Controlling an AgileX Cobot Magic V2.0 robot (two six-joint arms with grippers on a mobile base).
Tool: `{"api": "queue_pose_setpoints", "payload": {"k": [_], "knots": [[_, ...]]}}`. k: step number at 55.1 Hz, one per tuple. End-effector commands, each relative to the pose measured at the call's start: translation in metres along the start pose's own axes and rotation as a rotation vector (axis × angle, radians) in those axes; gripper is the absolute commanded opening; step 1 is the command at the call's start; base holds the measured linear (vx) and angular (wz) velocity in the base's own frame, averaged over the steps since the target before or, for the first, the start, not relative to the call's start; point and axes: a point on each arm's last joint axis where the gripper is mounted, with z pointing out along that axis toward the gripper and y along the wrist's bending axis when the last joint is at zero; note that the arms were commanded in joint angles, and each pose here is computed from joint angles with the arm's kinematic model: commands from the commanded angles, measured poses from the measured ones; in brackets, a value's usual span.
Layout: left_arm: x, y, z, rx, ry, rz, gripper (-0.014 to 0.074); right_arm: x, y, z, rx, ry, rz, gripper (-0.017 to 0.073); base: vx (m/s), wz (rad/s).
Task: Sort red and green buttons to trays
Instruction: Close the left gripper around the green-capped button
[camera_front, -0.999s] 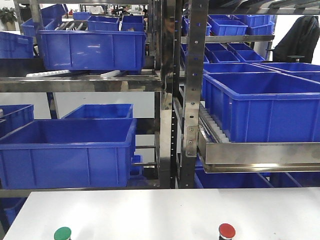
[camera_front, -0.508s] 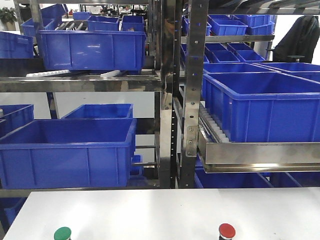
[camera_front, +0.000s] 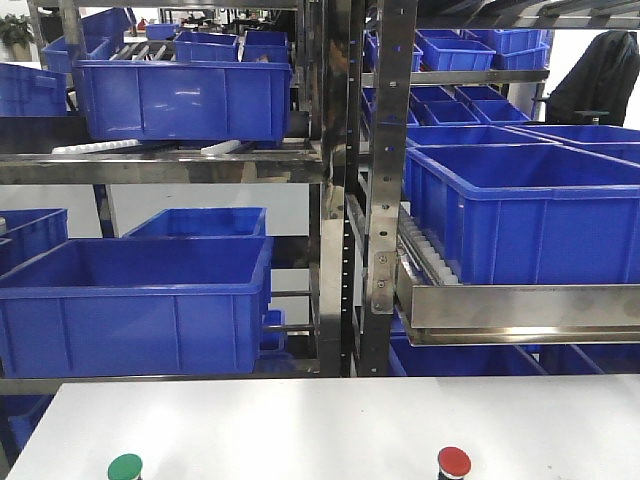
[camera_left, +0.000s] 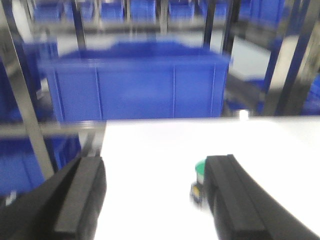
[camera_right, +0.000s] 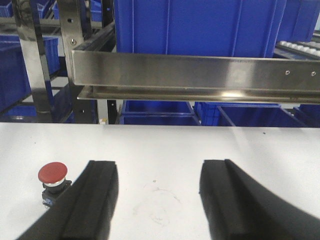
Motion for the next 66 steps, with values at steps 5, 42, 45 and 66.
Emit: {"api": "queue_pose_setpoints", "payload": {"k": [5,42,45,66], "knots": [[-0.017,-0.008,0.022,0.046,-0.017,0.013,0.0572,-0.019,-0.001,0.01,0.001,-0.121,-0.007,0.047,0.0,0.0],[0.007,-0.054,0.157,0.153,0.221,0.077,0.0572,-0.015,0.0,0.023,-0.005,-0.095,-0.006,0.047,0.0,0.0],[0.011,-0.054,0.163,0.152,0.24,0.079,0.0572,-0.015,0.0,0.023,-0.005,-0.094,-0.006,0.047,0.0,0.0],[0.032,-0.07,0.183,0.184,0.221,0.108,0.0572,-0.015,0.0,0.023,-0.005,-0.088,-0.006,0.047,0.0,0.0]]}}
